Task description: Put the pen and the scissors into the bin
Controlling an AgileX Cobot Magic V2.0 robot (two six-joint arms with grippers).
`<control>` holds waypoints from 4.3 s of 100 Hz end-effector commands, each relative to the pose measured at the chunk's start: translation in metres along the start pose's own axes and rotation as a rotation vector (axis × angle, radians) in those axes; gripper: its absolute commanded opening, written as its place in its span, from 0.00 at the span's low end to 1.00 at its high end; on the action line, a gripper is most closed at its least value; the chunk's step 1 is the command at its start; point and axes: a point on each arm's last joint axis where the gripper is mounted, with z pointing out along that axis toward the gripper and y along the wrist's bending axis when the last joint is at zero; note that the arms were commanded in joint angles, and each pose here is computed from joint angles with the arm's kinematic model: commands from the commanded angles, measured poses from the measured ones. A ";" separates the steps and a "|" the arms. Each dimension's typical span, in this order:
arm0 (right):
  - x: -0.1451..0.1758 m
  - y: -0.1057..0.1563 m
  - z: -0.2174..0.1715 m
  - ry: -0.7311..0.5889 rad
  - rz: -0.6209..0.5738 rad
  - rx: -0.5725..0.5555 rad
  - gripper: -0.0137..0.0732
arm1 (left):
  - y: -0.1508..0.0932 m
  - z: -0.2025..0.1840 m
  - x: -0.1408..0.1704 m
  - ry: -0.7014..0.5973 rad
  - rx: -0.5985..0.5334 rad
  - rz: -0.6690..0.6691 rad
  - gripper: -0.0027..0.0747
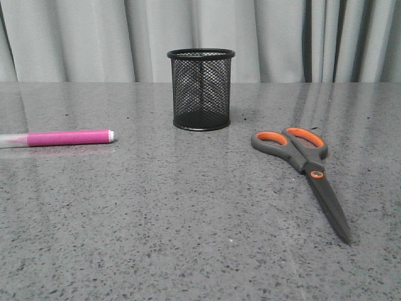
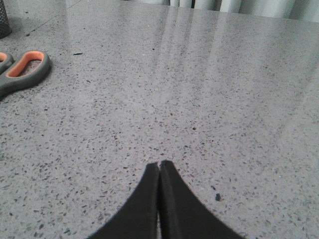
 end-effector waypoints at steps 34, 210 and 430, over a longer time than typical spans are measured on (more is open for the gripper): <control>0.000 -0.001 -0.001 -0.035 -0.006 0.014 0.08 | 0.001 0.000 0.001 -0.063 -0.007 -0.012 0.01; -0.031 -0.012 -0.008 -0.409 0.651 0.015 0.08 | 0.012 -0.008 -0.029 -0.436 0.066 -0.887 0.01; -0.089 0.016 -0.016 -0.078 0.371 -0.328 0.53 | -0.104 0.238 -0.154 0.791 0.809 1.249 0.48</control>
